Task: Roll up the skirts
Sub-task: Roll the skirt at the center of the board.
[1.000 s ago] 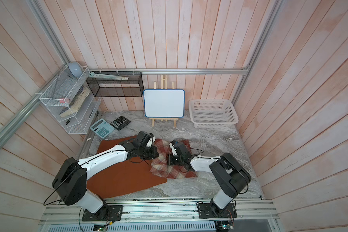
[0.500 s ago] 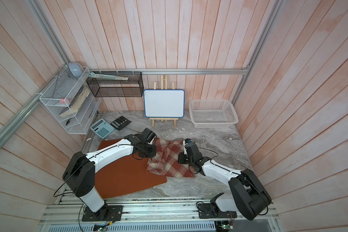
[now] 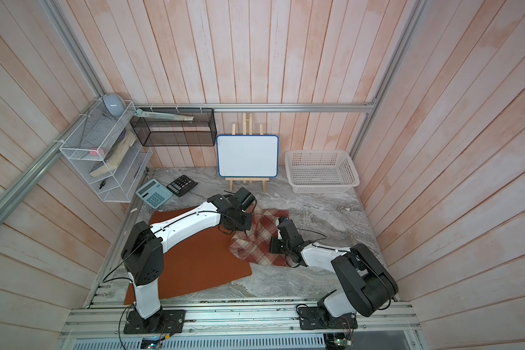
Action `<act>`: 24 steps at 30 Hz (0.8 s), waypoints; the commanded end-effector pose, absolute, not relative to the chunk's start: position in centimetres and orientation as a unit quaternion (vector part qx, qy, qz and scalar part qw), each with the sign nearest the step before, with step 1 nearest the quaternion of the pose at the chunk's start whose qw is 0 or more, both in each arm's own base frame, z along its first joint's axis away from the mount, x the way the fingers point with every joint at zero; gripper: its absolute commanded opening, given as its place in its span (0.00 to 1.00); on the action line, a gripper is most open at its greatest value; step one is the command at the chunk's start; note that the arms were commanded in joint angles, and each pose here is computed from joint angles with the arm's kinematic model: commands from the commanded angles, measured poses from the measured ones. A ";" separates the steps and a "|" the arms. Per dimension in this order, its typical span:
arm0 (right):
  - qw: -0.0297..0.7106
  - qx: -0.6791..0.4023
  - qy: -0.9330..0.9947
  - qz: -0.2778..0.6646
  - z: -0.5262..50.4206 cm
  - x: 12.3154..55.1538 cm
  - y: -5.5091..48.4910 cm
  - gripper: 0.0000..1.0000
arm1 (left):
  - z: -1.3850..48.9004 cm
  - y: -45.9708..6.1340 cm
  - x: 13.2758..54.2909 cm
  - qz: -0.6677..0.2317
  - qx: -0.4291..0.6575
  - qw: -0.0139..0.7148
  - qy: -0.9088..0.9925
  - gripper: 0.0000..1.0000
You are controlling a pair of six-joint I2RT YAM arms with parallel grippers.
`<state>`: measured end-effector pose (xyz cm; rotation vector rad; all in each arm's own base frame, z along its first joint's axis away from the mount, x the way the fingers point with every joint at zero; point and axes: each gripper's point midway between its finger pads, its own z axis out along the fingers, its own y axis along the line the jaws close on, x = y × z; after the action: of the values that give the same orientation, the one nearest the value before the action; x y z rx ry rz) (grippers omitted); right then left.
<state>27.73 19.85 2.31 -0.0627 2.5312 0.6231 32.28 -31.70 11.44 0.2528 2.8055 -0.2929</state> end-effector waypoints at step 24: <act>0.229 -0.023 0.939 0.256 1.2 25.4 19.9 0.00 | 9.1 -41.2 31.1 -0.172 0.095 0.153 0.969 0.19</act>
<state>26.99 20.39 2.34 -0.0711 2.5138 0.7038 31.11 -38.83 9.06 0.2760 2.8060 -0.3801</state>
